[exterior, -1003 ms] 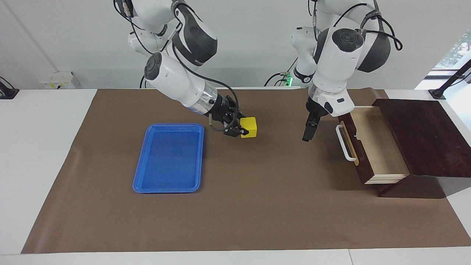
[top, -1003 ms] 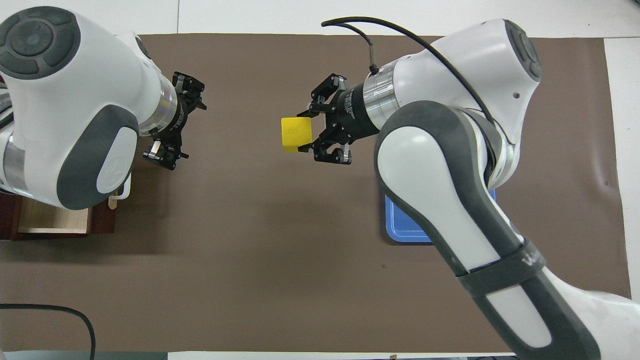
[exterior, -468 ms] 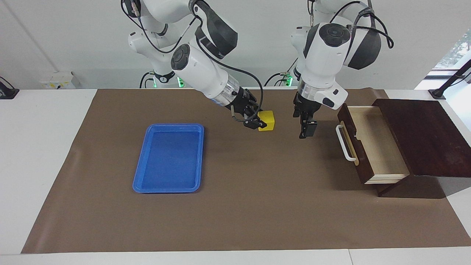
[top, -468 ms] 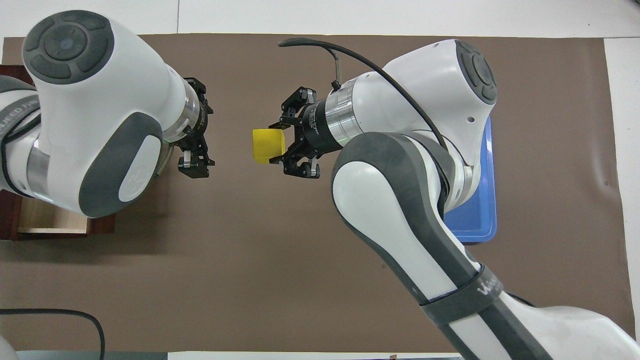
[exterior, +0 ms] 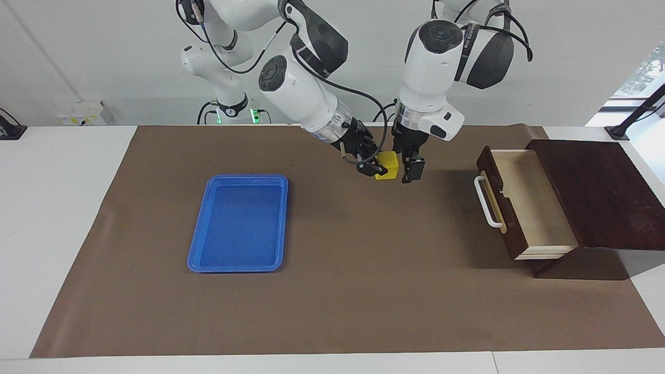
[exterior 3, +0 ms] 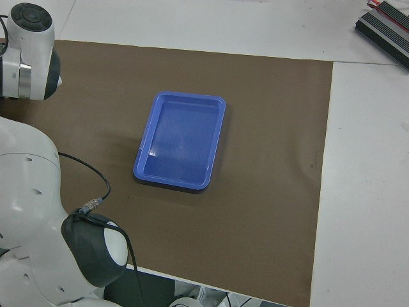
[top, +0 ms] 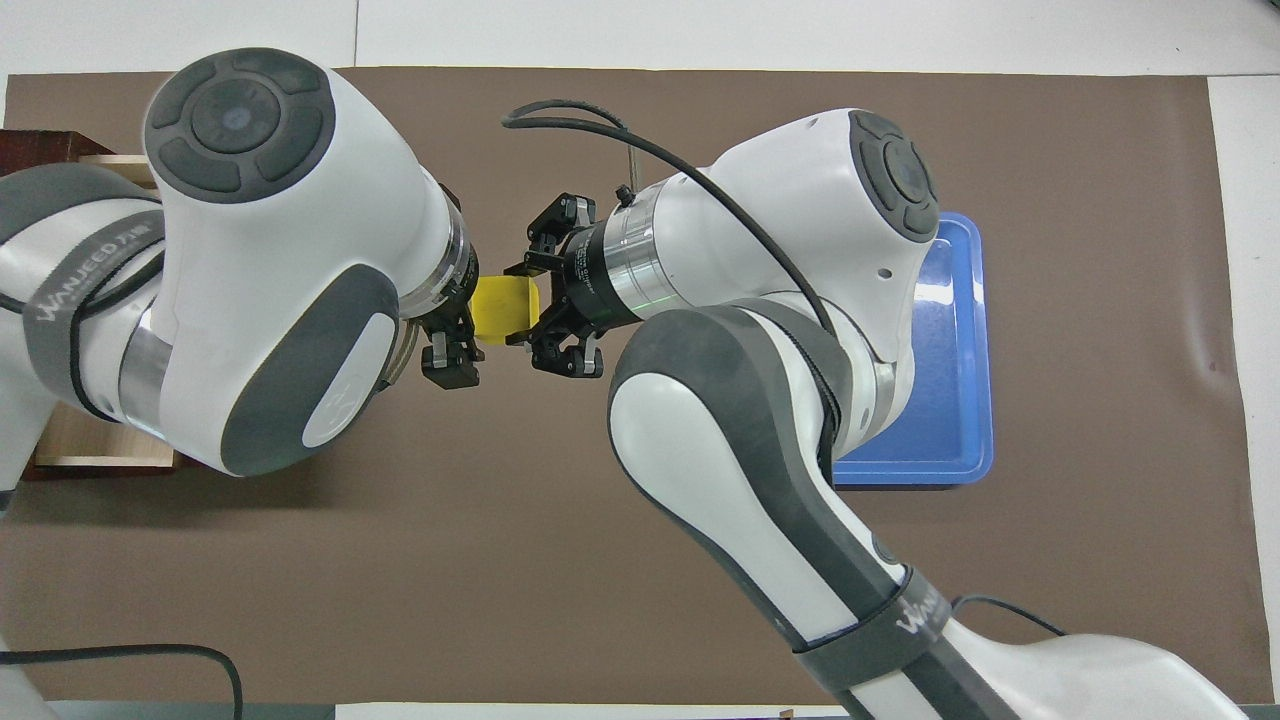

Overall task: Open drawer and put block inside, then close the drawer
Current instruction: 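Grasp the cube with the left gripper from the right gripper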

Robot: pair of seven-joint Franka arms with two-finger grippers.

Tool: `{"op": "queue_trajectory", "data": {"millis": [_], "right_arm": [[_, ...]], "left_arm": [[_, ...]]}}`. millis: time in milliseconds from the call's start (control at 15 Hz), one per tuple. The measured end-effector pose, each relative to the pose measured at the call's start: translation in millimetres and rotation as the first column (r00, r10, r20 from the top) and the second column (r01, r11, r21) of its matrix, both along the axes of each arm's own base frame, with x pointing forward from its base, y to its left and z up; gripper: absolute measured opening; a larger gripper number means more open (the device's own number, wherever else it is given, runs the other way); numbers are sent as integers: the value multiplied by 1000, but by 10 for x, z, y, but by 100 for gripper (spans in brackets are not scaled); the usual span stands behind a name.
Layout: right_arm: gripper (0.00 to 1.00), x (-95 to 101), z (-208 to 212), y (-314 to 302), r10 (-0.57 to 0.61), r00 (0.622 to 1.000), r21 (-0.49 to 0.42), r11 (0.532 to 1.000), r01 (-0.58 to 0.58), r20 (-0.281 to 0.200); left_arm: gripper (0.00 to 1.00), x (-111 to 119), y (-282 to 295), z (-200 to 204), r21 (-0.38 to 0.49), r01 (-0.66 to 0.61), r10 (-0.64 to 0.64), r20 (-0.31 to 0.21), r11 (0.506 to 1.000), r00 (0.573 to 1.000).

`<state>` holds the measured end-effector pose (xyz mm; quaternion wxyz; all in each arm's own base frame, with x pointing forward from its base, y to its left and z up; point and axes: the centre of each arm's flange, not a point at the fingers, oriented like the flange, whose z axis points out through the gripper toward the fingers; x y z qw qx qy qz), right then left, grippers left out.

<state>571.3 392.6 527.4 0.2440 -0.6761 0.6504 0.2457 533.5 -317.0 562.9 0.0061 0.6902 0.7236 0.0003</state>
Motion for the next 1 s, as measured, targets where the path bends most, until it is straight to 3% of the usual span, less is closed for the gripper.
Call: {"op": "queue_trajectory", "data": {"millis": [401, 669, 803, 1003], "right_arm": [[55, 2, -1, -3, 0, 1000, -2, 1000, 0, 1], [55, 5, -1, -7, -1, 1000, -3, 1000, 1, 1], [55, 16, -3, -17, -3, 1000, -4, 1000, 3, 5], [55, 18, -2, -20, -3, 1000, -5, 1000, 3, 5]], "left_arm": [[97, -42, -80, 3, -1, -7, 7, 0, 1000, 1000], [80, -40, -81, 0, -2, -8, 8, 0, 1000, 1000], [56, -43, -86, 2, -4, -5, 5, 0, 1000, 1000], [55, -41, -89, 1, -4, 1, -1, 0, 1000, 1000]]}}
